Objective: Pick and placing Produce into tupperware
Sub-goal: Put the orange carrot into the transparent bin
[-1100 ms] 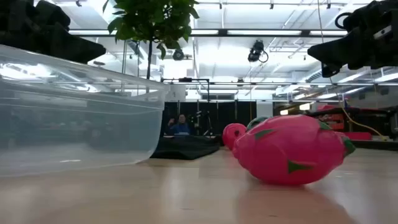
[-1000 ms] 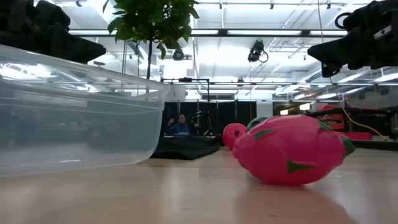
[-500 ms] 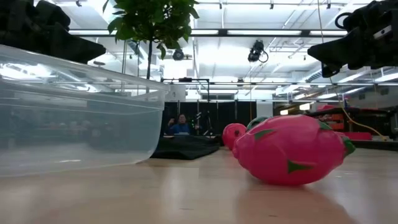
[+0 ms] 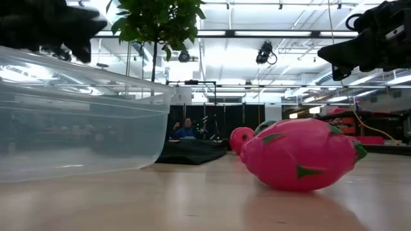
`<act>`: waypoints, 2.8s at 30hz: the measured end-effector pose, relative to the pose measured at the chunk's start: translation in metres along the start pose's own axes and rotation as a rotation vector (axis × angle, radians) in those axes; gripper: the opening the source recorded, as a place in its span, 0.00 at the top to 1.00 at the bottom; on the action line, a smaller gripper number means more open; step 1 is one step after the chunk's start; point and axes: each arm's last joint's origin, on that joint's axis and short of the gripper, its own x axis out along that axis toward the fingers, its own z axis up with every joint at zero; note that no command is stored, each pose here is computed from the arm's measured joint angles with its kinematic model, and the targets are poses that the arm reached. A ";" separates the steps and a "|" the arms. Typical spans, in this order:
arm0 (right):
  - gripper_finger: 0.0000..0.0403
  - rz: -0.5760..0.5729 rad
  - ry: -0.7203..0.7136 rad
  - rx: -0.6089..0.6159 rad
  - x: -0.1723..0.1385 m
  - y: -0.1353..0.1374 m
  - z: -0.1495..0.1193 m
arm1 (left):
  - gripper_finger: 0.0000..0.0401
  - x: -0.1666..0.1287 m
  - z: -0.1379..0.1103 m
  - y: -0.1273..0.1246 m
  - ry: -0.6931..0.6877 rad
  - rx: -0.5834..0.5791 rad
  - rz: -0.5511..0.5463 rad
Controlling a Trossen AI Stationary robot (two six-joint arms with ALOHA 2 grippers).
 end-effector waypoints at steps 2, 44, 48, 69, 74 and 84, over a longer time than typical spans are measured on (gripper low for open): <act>0.89 0.000 0.001 0.000 0.000 0.000 0.000 | 0.57 0.001 0.008 -0.002 -0.020 -0.003 -0.015; 0.90 -0.001 0.030 0.003 0.000 0.000 -0.003 | 0.50 0.046 0.084 -0.105 1.415 -0.632 0.453; 0.90 -0.001 0.030 0.003 0.000 0.000 -0.003 | 0.50 0.052 0.069 -0.118 1.456 -0.661 0.587; 0.90 -0.001 0.046 0.005 0.000 0.000 -0.004 | 0.50 0.081 -0.006 -0.160 1.605 -0.561 0.710; 0.90 -0.002 0.063 0.016 0.000 0.000 -0.006 | 0.41 0.079 -0.008 -0.161 1.584 -0.534 0.732; 0.90 -0.002 0.077 0.018 0.000 0.000 -0.007 | 0.31 0.083 -0.019 -0.165 1.574 -0.537 0.767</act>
